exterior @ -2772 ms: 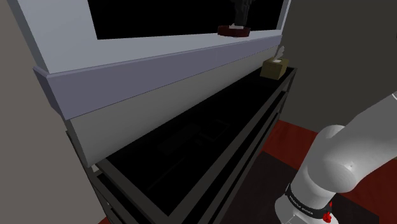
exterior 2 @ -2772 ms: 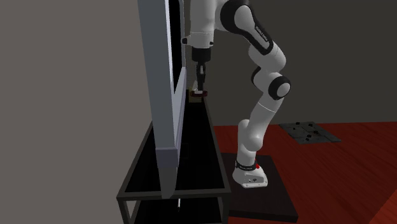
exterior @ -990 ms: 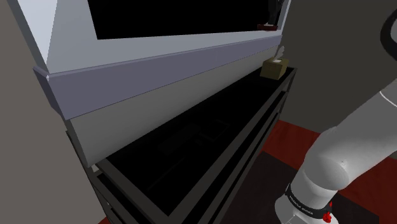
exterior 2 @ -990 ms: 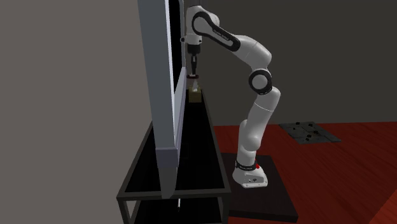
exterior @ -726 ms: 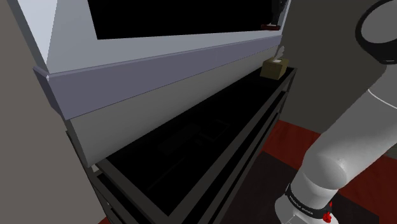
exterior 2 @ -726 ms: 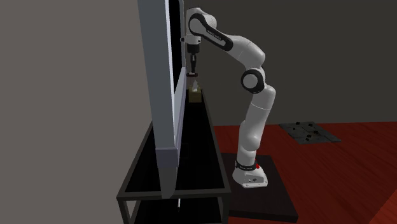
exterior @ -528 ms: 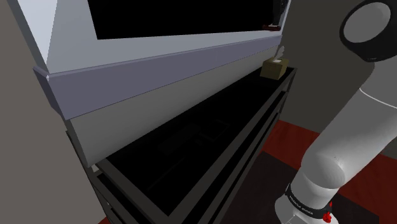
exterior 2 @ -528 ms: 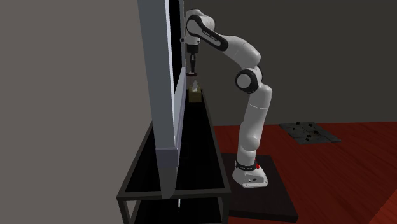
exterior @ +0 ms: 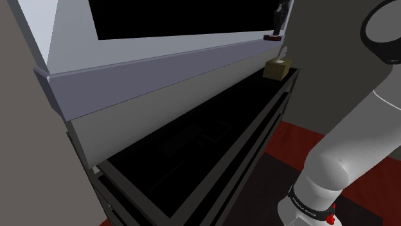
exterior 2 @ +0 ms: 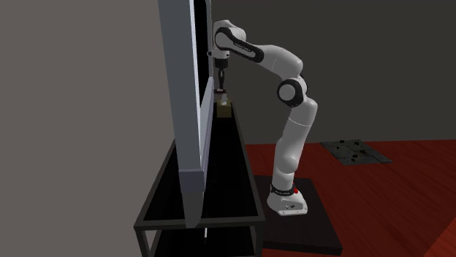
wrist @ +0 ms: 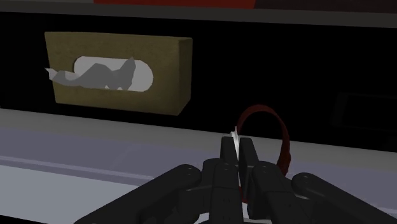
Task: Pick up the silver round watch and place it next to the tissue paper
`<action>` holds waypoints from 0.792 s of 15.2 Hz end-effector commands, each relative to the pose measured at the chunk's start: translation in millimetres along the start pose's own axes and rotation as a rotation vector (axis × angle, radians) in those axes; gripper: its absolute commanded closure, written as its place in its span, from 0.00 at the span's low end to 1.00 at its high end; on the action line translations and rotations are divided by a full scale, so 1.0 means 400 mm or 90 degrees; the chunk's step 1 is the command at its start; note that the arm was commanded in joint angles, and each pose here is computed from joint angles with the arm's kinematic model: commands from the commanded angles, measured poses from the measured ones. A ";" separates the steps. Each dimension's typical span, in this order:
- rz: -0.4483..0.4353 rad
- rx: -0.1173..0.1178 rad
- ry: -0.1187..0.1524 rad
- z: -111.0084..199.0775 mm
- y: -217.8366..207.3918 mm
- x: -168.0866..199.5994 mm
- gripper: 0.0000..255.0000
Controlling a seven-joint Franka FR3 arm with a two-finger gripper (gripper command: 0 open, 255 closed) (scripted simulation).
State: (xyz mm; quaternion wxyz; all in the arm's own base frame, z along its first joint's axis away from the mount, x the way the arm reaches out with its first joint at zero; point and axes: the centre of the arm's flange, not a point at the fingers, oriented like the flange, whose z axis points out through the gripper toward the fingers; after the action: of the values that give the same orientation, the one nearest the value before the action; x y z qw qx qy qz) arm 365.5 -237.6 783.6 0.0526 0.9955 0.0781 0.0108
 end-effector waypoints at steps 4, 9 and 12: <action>-0.001 0.000 0.000 0.068 -0.009 -0.001 1.00; -0.001 0.000 0.000 0.134 -0.016 -0.002 1.00; -0.001 0.000 0.000 0.173 -0.021 -0.002 1.00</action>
State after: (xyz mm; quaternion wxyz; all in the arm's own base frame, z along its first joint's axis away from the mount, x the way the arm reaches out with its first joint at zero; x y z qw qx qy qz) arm 365.6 -237.3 720.3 0.0526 0.9955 0.0780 0.0106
